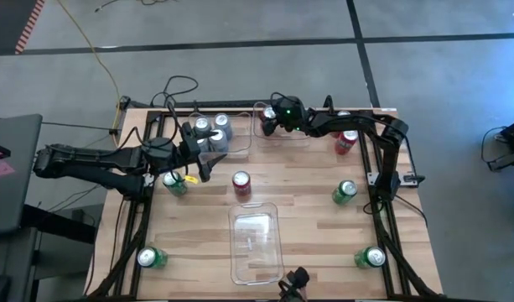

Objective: Sort soda cans
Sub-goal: Put the bottom right red soda can into the top right transparent bin, then put the top right red soda can into the top right transparent bin

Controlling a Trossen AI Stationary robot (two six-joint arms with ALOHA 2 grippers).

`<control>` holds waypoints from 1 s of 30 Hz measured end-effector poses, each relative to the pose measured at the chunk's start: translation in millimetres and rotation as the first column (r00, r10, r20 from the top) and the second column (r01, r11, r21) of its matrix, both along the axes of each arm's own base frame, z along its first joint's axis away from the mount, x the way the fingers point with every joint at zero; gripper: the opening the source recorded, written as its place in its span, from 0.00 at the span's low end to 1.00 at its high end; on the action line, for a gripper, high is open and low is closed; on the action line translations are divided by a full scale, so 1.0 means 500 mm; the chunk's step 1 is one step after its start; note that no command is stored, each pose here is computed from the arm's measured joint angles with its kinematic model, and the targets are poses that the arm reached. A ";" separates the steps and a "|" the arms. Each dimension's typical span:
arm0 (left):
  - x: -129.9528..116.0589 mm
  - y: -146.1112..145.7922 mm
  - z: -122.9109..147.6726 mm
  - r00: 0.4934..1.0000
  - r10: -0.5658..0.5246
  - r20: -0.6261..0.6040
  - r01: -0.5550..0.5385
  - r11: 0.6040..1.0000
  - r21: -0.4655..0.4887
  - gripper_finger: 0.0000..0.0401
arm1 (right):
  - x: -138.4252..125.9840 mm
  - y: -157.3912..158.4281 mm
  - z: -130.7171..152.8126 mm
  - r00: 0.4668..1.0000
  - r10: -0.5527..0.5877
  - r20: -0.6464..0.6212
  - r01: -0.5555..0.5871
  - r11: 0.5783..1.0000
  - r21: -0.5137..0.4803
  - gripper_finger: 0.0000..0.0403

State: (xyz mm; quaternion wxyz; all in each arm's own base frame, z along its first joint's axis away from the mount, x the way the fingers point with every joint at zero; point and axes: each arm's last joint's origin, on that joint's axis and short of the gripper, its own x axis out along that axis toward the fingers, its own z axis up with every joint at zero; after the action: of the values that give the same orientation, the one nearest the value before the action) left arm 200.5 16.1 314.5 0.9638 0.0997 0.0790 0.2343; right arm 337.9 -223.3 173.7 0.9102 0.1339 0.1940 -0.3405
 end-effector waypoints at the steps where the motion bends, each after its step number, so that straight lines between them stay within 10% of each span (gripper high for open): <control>1: 0.000 0.000 0.000 1.000 0.000 0.001 0.000 1.000 -0.002 0.86 | 0.000 0.000 0.000 1.000 0.001 0.000 -0.001 1.000 -0.003 0.88; 14: 0.000 0.000 -0.002 1.000 0.001 -0.006 -0.001 1.000 -0.005 0.86 | -0.003 0.005 0.019 1.000 -0.008 0.021 0.008 1.000 0.000 0.95; 30: -0.024 0.001 0.003 1.000 0.026 -0.014 -0.026 0.999 -0.023 0.86 | -0.057 0.149 0.210 0.998 -0.002 -0.056 -0.007 0.989 -0.145 0.90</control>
State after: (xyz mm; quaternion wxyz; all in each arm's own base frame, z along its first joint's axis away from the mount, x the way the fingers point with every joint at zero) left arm 188.3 16.5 316.0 0.9612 0.0890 0.0898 0.2450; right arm 309.5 -149.0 278.4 0.9122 0.0573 0.1943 -0.3563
